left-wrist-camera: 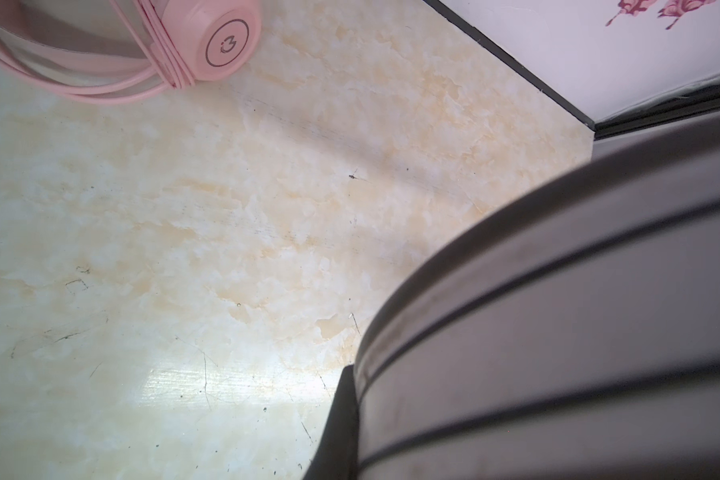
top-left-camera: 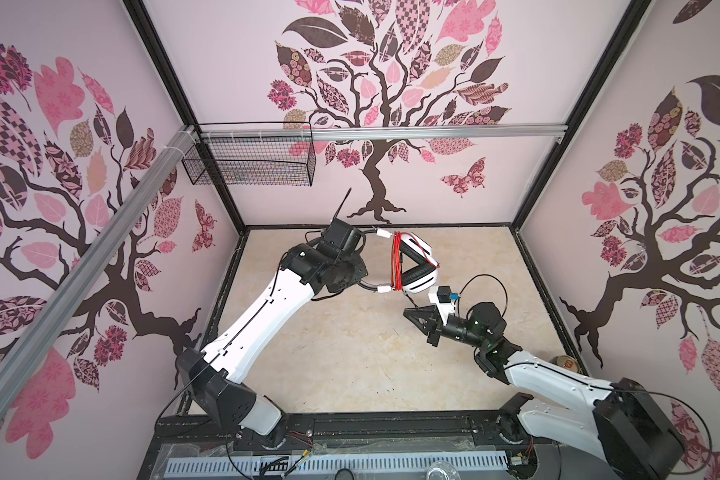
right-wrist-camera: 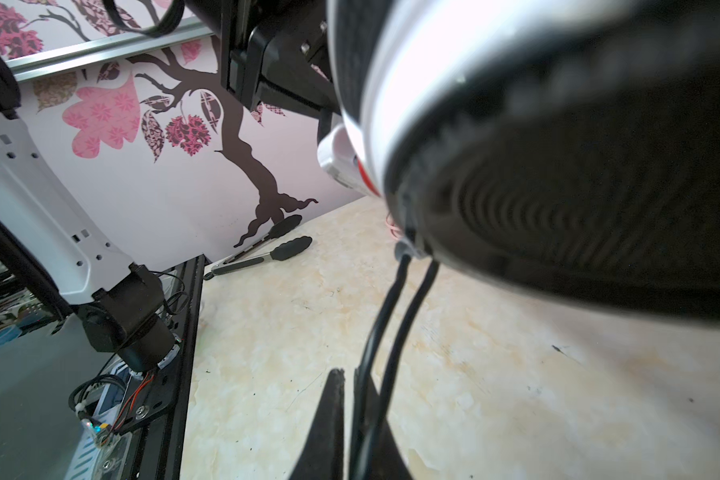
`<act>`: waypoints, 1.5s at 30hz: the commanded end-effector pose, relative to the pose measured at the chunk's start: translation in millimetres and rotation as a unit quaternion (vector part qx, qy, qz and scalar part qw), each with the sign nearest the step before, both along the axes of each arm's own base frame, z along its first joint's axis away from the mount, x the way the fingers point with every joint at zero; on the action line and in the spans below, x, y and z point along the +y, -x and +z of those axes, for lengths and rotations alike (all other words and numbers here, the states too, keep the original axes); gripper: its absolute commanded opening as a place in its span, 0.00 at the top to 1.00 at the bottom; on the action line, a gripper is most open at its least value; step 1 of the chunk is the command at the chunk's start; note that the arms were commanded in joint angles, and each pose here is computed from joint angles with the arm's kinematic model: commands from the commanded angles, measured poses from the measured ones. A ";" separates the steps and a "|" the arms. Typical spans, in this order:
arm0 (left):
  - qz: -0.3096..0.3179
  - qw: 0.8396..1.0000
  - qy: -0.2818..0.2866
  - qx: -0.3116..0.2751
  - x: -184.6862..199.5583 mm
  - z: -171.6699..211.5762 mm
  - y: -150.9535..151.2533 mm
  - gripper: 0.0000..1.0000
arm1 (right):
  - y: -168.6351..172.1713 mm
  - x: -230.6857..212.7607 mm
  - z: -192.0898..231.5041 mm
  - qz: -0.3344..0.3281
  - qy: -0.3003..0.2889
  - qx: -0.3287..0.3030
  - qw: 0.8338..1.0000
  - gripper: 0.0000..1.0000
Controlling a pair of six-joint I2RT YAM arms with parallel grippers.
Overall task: Wrap the headphones
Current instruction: 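Lower the wrapped headset onto the table with both grippers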
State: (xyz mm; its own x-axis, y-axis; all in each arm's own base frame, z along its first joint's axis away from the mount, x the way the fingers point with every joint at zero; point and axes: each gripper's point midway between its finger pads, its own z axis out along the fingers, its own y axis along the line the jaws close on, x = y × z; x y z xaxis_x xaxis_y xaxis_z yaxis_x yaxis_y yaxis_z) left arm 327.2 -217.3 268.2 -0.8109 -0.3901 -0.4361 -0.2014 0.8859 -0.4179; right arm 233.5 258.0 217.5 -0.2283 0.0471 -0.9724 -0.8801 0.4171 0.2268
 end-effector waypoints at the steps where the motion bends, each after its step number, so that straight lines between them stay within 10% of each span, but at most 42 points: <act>1: 0.049 0.998 -0.006 -0.049 -9.0 -10.4 -34.9 1.00 | -9.4 -8.2 -21.3 -0.044 0.050 0.069 0.995 1.00; 17: 0.050 0.984 -0.136 0.108 -21.9 -170.6 -47.5 1.00 | -42.5 -25.6 -118.8 -0.145 0.179 0.234 0.944 0.95; 34: -0.029 0.980 -0.080 0.181 -42.2 -224.8 -55.3 1.00 | -63.3 -25.9 -125.3 -0.171 0.213 0.236 0.933 0.79; 45: -0.047 0.986 -0.067 0.146 -32.6 -198.3 -68.9 0.03 | -74.4 -42.7 -75.0 -0.218 0.194 0.187 0.938 0.66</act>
State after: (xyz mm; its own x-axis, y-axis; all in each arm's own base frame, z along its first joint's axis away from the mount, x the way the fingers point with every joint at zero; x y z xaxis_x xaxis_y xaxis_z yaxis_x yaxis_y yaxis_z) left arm 382.7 -243.5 41.6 -0.9451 -0.2839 -0.1620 -0.2562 0.9512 -0.1721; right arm 295.7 221.3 102.5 -0.6646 -0.1571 -0.7305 -0.5026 0.8174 0.2816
